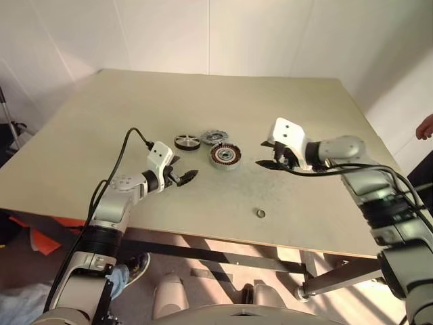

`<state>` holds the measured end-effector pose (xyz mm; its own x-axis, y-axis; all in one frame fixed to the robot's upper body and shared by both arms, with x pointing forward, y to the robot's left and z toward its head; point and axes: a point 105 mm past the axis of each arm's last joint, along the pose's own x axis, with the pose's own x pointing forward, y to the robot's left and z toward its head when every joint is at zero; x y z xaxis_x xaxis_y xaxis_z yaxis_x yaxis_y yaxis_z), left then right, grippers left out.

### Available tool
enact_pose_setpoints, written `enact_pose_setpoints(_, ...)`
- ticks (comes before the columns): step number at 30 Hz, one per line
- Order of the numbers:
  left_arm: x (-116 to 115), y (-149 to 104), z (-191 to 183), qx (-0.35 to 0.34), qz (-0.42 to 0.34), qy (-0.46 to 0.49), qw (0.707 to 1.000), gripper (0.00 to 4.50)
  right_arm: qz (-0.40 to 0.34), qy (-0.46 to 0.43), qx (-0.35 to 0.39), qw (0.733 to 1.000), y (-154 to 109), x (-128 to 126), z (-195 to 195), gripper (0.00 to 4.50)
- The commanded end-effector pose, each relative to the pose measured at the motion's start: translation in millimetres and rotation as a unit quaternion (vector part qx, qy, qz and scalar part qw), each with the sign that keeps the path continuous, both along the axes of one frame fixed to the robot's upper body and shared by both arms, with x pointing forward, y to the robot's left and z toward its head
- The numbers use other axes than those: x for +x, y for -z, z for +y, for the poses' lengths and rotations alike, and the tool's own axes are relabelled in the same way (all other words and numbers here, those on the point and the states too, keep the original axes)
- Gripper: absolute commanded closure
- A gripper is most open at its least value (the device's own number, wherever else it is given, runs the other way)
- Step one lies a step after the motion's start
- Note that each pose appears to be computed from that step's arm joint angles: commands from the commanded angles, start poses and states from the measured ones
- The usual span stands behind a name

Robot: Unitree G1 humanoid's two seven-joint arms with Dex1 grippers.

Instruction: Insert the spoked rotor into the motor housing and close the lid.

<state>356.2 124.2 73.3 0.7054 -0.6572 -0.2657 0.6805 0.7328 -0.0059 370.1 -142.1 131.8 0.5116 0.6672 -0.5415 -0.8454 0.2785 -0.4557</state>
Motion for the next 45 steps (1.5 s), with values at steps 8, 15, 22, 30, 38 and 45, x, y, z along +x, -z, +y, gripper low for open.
enact_pose_setpoints(8, -3, -10, 13, 0.003, -0.026, -0.029, 0.999, 0.00, 0.030, -0.083, -0.019, 0.996, 22, 15, 43, 1.59)
enact_pose_setpoints(15, -3, -9, 15, 0.007, -0.024, -0.037, 0.999, 0.00, 0.062, -0.090, -0.044, 0.993, 47, 17, 50, 1.59)
enact_pose_setpoints(22, 1, -11, 22, 0.012, -0.029, -0.053, 0.998, 0.00, 0.063, -0.087, -0.057, 0.993, 53, 19, 47, 2.15)
enact_pose_setpoints(30, 7, -17, 32, 0.018, -0.037, -0.070, 0.997, 0.00, 0.068, -0.080, -0.072, 0.992, 61, 17, 40, 3.35)
enact_pose_setpoints(38, 9, -19, 35, 0.020, -0.039, -0.076, 0.996, 0.00, 0.076, -0.082, -0.089, 0.990, 71, 11, 34, 4.48)
enact_pose_setpoints(45, 10, -16, 36, 0.023, -0.036, -0.079, 0.996, 0.00, 0.072, -0.057, -0.085, 0.992, 71, 13, 27, 4.48)
